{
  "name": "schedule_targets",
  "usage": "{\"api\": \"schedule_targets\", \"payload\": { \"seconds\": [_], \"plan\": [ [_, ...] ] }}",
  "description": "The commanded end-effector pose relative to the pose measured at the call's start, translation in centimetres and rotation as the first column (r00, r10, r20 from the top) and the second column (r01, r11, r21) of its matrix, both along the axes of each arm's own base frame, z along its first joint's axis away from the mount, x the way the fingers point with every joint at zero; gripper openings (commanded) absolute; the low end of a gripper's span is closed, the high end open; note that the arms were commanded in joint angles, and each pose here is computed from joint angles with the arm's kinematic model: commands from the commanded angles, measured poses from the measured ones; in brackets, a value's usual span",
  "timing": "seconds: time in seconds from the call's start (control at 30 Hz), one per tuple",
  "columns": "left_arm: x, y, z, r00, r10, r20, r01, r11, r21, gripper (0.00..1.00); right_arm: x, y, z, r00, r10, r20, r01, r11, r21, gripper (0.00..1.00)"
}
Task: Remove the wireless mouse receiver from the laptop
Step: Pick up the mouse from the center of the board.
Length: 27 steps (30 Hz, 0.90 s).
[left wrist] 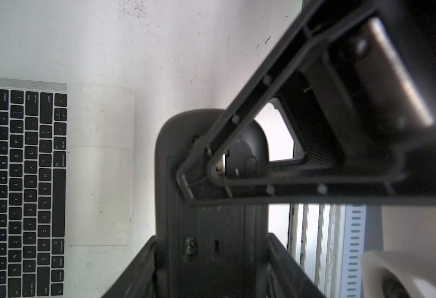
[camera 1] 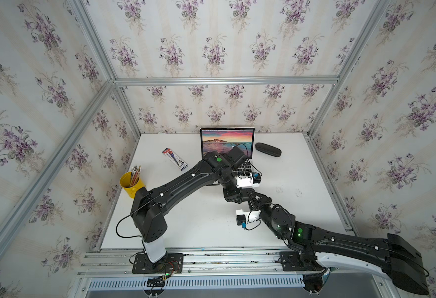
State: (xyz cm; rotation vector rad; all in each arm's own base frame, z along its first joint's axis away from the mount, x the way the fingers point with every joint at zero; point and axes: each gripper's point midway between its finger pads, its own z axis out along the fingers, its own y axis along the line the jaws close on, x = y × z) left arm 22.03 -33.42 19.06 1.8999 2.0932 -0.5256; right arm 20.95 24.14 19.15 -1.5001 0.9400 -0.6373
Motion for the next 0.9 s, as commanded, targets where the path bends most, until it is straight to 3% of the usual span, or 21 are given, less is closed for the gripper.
{"api": "schedule_targets", "payload": {
  "seconds": [0.0, 0.27, 0.63, 0.73, 0.77, 0.8, 0.87],
  "plan": [
    [-1.5, -1.2, 0.9, 0.997, -0.069, -0.039, 0.066, 0.995, -0.077, 0.46, 0.3, 0.0, 1.6, 1.0, -0.021, 0.016, 0.019, 0.996, 0.088, 0.21],
    [-2.1, -1.6, 1.0, 0.993, -0.101, -0.057, 0.094, 0.989, -0.11, 0.46, 0.6, -0.3, 2.6, 0.998, -0.052, 0.04, 0.047, 0.992, 0.116, 0.0],
    [-2.9, -1.7, 1.7, 0.989, -0.143, -0.04, 0.135, 0.978, -0.162, 0.54, 1.0, -0.2, 2.8, 0.996, -0.087, 0.025, 0.083, 0.988, 0.131, 0.0],
    [-2.8, -1.7, 2.0, 0.989, -0.144, -0.024, 0.138, 0.975, -0.174, 0.7, 1.1, -0.1, 2.7, 0.995, -0.093, 0.023, 0.089, 0.987, 0.132, 0.0],
    [-2.8, -1.7, 2.1, 0.99, -0.143, -0.017, 0.138, 0.974, -0.178, 0.8, 1.1, -0.1, 2.7, 0.995, -0.095, 0.022, 0.091, 0.987, 0.131, 0.0],
    [-2.7, -1.7, 2.2, 0.99, -0.144, -0.008, 0.14, 0.973, -0.183, 0.95, 1.1, -0.1, 2.7, 0.995, -0.098, 0.02, 0.094, 0.986, 0.135, 0.0],
    [-2.6, -1.7, 2.4, 0.99, -0.14, 0.005, 0.138, 0.972, -0.19, 0.99, 1.1, -0.2, 2.9, 0.995, -0.102, 0.017, 0.098, 0.985, 0.142, 0.0]
  ]
}}
